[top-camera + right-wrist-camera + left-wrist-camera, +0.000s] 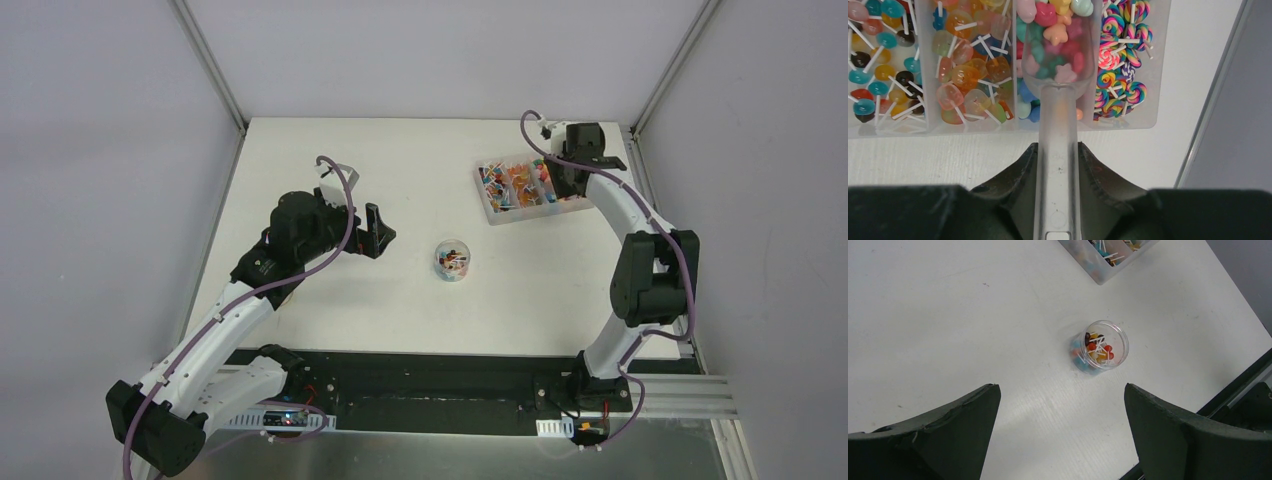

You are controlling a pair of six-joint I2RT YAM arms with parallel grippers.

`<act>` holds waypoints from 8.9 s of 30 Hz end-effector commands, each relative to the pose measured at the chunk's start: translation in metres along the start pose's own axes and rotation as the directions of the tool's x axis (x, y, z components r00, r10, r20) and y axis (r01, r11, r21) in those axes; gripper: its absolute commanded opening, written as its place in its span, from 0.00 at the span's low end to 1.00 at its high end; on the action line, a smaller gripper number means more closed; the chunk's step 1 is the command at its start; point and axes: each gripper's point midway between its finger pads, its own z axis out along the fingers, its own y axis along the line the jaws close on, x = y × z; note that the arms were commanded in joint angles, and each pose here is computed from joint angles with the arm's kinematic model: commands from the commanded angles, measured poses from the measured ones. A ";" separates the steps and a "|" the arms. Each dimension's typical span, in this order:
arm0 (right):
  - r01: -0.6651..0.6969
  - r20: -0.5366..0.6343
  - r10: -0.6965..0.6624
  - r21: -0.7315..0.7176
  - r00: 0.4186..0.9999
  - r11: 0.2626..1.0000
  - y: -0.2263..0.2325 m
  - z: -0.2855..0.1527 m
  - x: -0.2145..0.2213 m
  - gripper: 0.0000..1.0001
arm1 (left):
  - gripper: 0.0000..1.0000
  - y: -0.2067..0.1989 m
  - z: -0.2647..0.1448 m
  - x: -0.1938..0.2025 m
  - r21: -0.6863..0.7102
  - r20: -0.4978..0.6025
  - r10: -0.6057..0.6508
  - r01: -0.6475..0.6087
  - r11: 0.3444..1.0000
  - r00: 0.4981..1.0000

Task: Pack the candies
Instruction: Scoop the fake candies from the storage box, then place the fake candies in the packing bottle, then scoop the fake candies from the storage box.

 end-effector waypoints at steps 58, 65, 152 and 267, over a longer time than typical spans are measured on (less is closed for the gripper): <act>-0.183 0.734 0.183 -0.080 0.655 0.980 0.019 -0.131 -0.003 0.00 | 0.99 0.003 -0.005 -0.010 -0.032 0.053 0.025 -0.023 0.999 0.998; -0.155 0.748 0.192 -0.120 0.635 0.981 0.028 -0.150 -0.002 0.00 | 0.99 0.004 -0.007 -0.013 -0.040 0.064 0.025 -0.023 0.999 0.998; 0.830 0.489 -0.696 -0.117 0.526 0.545 0.176 -0.174 0.056 0.00 | 0.99 0.012 -0.018 -0.023 -0.099 0.118 0.031 -0.019 0.995 0.993; 0.044 -0.132 -0.043 0.008 0.990 0.999 0.007 -0.001 0.007 0.00 | 0.99 0.015 -0.025 -0.028 -0.129 0.141 0.069 -0.051 0.990 0.988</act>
